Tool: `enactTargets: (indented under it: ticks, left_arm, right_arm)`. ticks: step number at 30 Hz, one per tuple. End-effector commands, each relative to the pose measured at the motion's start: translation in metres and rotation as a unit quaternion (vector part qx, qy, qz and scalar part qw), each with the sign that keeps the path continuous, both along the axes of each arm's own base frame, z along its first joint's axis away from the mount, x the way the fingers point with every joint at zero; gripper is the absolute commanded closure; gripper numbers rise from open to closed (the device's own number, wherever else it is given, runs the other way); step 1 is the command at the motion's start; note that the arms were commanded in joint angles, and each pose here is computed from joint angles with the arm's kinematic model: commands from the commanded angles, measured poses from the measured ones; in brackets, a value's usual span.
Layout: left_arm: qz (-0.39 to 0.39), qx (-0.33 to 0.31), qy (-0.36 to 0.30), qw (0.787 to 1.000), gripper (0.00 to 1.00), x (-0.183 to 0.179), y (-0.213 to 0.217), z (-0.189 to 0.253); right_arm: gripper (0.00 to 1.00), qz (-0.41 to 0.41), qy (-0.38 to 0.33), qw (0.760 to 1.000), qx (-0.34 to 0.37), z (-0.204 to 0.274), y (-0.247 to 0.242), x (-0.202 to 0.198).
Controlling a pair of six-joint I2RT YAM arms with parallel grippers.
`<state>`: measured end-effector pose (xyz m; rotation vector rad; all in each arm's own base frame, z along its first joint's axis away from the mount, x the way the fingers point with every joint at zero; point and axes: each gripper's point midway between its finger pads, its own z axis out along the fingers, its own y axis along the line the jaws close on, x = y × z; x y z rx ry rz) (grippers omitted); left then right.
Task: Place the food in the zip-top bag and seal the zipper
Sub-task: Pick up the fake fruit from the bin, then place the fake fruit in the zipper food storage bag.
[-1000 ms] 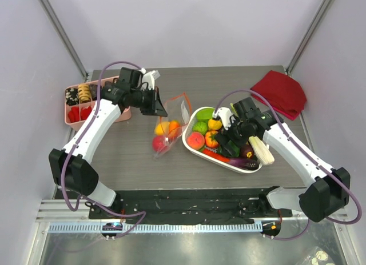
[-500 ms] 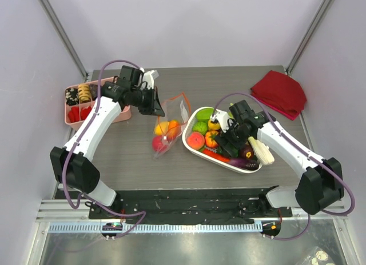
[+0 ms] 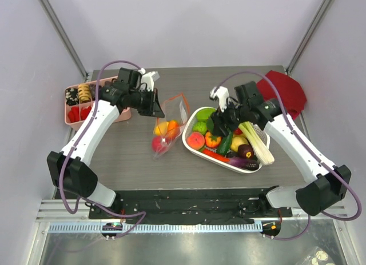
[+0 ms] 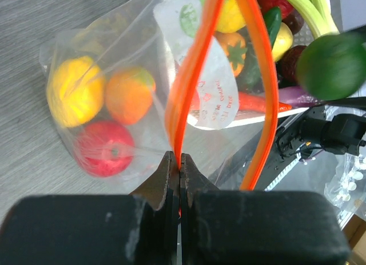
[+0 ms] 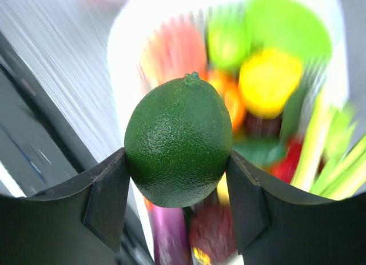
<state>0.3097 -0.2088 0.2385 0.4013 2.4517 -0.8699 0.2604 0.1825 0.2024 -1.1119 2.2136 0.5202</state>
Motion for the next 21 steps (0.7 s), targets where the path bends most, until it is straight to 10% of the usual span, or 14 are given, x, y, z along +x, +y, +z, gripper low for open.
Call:
enactTargets:
  ticks: [1, 12, 21]
  left_arm:
    - [-0.023, -0.026, -0.063, 0.997, 1.0, 0.0, -0.004, 0.028]
    - [-0.016, -0.037, -0.021, 0.999, 1.0, 0.002, -0.009, 0.025]
    - [-0.01, -0.035, -0.015, 0.999, 1.0, 0.002, -0.008, 0.022]
  right_arm:
    - [0.74, 0.019, -0.101, 0.973, 0.208, 0.128, 0.063, 0.033]
    - [0.74, 0.083, -0.104, 0.954, 0.269, 0.137, 0.175, 0.037]
    - [0.46, 0.054, -0.116, 0.964, 0.233, 0.096, 0.182, 0.056]
